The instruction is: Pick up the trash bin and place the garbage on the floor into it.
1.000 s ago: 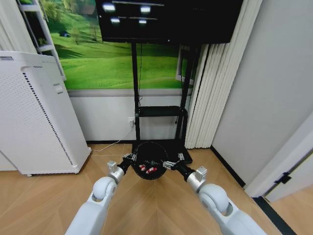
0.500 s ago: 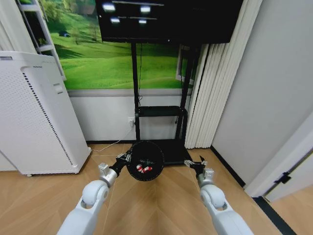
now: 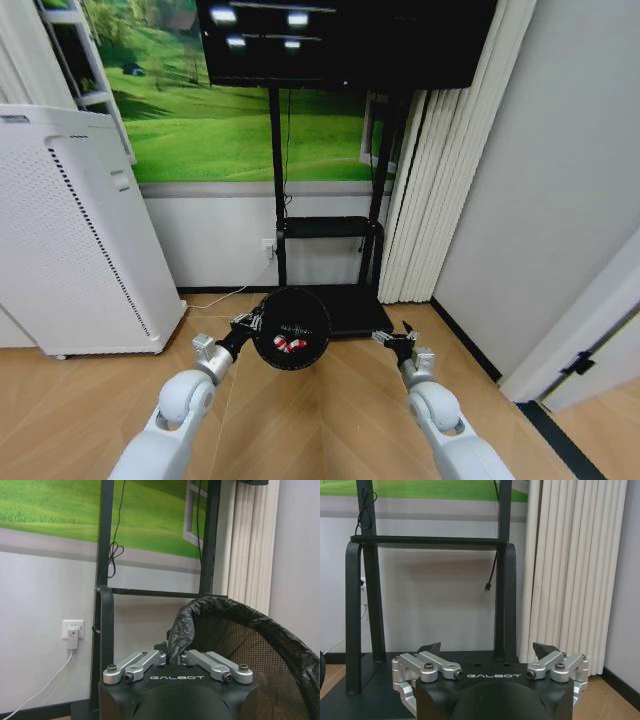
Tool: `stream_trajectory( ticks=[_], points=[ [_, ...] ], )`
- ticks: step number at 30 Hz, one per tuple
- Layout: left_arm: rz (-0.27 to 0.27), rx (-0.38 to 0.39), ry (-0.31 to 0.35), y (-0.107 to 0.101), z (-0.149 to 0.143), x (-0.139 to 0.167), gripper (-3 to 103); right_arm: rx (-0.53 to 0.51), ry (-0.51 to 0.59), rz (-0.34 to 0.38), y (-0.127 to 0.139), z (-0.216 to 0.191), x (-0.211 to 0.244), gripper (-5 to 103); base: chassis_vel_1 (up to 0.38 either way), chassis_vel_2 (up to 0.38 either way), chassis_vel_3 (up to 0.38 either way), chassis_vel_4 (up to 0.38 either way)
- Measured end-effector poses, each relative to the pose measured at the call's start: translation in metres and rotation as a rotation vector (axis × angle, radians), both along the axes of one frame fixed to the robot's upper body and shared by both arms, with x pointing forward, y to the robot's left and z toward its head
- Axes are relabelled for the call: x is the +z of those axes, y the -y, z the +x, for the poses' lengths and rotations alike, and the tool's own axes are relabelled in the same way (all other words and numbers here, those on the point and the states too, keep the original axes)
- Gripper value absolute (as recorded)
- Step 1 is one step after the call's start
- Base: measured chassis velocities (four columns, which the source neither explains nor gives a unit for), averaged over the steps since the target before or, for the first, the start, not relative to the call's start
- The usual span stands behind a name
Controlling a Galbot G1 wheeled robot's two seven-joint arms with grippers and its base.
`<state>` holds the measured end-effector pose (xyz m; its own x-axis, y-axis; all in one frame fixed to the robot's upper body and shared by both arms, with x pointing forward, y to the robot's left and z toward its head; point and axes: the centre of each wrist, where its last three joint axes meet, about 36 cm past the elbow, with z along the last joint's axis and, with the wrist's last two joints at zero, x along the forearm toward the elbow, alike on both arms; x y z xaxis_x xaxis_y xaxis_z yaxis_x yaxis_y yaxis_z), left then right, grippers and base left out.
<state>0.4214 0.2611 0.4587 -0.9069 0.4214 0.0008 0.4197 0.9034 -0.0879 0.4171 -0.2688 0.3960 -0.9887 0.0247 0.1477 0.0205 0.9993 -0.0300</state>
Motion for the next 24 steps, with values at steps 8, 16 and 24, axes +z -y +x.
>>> stream_trajectory(
  ticks=[8,16,24],
  points=[
    [-0.002,0.001,0.001,0.0,0.003,0.0,6,0.012,0.009,0.011,-0.003,-0.001,-0.001,100,0.051,-0.063,-0.06,0.051],
    [-0.003,-0.001,-0.001,-0.002,0.003,-0.001,6,0.042,0.016,0.009,-0.011,-0.011,-0.009,100,0.0,0.0,0.0,0.0],
    [-0.004,0.007,-0.001,-0.008,0.006,0.0,6,0.052,0.008,-0.029,-0.018,-0.013,-0.011,100,0.0,0.0,0.0,0.0]
  ],
)
